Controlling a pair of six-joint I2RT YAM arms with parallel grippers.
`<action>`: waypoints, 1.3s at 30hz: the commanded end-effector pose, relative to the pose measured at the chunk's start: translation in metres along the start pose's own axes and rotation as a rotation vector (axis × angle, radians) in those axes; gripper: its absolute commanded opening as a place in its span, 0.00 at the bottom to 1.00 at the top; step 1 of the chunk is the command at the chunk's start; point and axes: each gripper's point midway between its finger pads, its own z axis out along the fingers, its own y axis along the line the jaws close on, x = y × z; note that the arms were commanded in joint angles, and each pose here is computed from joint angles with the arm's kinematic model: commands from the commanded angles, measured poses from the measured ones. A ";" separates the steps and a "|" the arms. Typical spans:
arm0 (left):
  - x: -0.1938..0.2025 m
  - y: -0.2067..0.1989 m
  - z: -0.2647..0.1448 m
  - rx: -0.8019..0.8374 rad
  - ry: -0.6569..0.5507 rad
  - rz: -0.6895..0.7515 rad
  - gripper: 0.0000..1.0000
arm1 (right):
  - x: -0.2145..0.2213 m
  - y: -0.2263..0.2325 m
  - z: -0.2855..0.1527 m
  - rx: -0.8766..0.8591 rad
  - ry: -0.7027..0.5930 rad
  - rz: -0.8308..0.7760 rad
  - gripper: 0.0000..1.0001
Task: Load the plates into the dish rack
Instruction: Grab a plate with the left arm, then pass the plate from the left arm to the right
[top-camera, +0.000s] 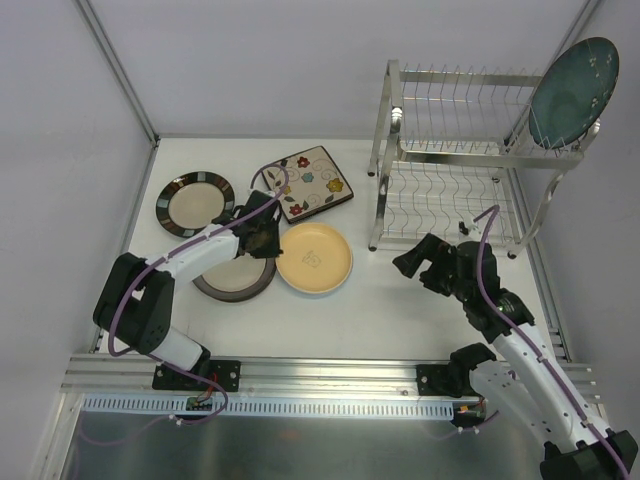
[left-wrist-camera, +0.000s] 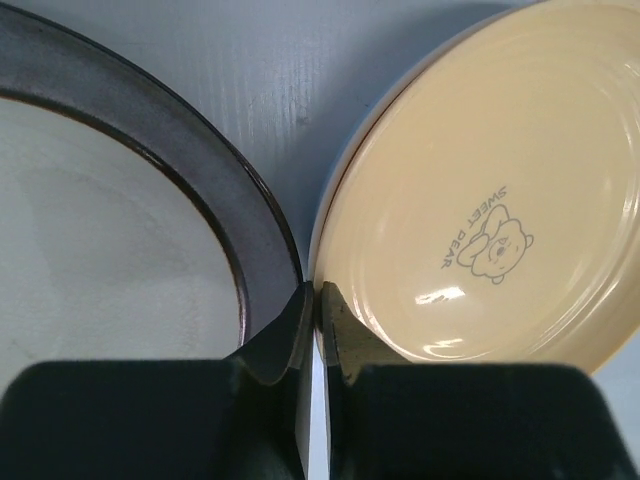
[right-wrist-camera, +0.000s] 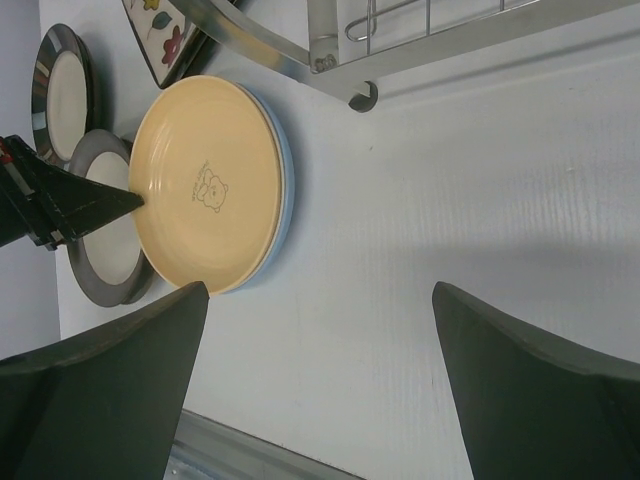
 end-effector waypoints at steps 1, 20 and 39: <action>-0.007 -0.011 -0.010 0.034 -0.029 0.007 0.00 | -0.004 0.004 0.004 -0.018 -0.024 -0.012 1.00; -0.025 -0.032 -0.069 0.185 -0.160 -0.101 0.00 | 0.009 0.039 0.018 -0.117 0.029 -0.007 1.00; 0.005 -0.044 -0.124 0.414 -0.202 -0.140 0.00 | 0.031 0.119 0.035 -0.335 0.128 -0.085 0.96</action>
